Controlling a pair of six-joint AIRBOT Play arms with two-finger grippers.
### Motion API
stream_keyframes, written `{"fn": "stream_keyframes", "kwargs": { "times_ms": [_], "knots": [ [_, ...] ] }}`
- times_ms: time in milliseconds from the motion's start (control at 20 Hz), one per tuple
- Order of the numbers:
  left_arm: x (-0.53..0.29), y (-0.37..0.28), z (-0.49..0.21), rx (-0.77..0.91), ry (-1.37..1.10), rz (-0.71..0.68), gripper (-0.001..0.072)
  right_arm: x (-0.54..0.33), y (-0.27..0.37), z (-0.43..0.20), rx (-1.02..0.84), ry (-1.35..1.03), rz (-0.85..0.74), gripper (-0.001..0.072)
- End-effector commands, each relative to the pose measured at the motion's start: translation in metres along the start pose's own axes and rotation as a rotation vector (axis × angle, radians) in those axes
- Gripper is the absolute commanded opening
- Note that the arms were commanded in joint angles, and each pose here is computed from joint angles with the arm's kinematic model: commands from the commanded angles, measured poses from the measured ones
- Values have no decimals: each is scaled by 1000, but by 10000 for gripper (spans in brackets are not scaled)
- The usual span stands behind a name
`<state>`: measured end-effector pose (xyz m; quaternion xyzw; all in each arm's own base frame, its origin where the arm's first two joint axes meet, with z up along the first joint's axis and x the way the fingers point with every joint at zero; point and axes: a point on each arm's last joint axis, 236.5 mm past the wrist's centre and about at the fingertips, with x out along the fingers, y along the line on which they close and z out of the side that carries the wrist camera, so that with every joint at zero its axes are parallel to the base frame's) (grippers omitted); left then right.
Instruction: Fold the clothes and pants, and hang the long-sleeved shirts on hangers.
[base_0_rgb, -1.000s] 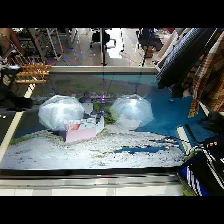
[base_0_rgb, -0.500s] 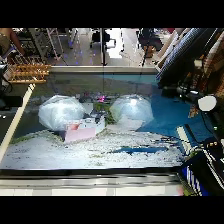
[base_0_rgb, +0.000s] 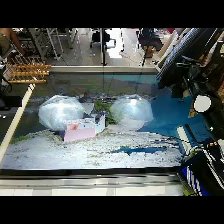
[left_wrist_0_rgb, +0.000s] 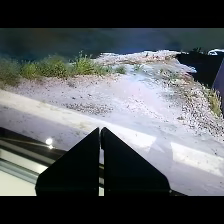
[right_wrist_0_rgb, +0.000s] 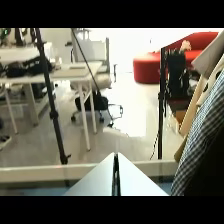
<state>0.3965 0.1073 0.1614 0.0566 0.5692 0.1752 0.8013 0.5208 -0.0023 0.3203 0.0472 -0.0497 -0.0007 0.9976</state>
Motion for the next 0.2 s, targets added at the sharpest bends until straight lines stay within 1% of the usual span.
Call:
{"fn": "stream_keyframes", "kwargs": {
  "times_ms": [0, 150],
  "knots": [
    [0, 1, 0, 0, -1, 1, 6, 0, -3, 14, -2, -61, -16, 13],
    [0, 1, 0, 0, -1, 1, 6, 0, -3, 14, -2, -61, -16, 13]
  ]
}}
